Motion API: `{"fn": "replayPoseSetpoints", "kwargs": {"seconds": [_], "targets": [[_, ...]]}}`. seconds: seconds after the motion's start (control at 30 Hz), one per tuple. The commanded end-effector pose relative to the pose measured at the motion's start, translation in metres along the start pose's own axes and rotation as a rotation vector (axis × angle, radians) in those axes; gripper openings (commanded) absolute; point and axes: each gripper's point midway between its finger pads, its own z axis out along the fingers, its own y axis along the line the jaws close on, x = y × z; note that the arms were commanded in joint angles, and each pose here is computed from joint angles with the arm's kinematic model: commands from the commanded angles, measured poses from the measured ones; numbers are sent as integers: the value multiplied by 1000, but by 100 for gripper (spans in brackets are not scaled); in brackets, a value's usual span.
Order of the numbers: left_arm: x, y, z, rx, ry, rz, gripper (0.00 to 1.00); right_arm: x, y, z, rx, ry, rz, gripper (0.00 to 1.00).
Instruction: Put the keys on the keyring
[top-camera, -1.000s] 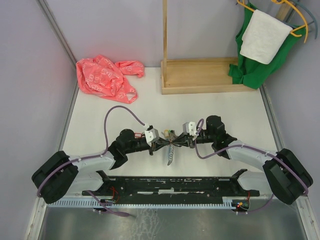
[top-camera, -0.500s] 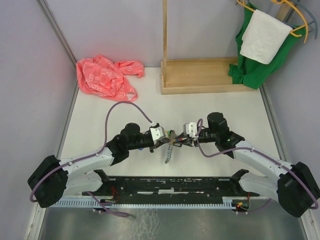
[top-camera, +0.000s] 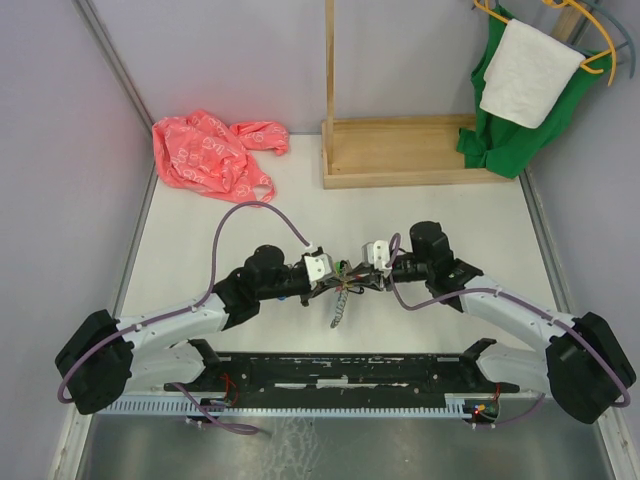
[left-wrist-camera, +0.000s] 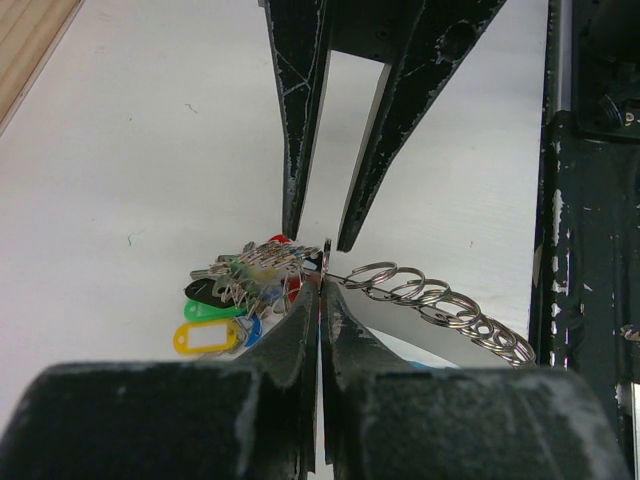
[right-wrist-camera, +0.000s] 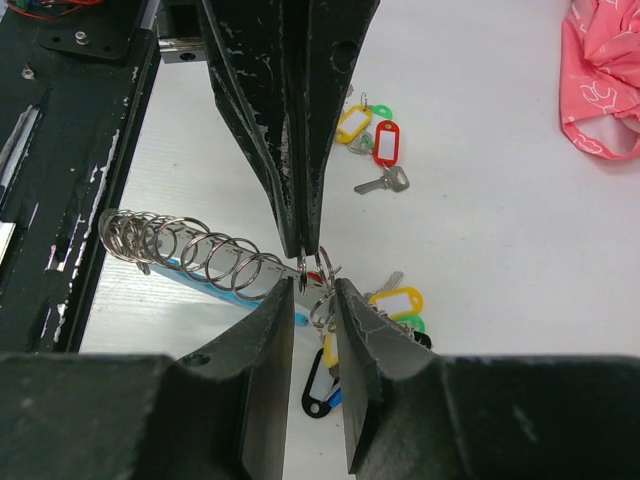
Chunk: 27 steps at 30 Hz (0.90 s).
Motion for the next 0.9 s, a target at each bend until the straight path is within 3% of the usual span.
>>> {"fn": "replayPoseSetpoints", "kwargs": {"seconds": [0.0,0.5,0.87], "targets": [[-38,9,0,-21,-84,77,3,-29,-13,5,6,-75,-58,30],[-39,10,1,-38,-56,65,3,-18,-6,10,-38,-11,-51,13],[-41,9,1,-45,-48,63,3,-10,-3,9,-42,53,-62,15]]}}
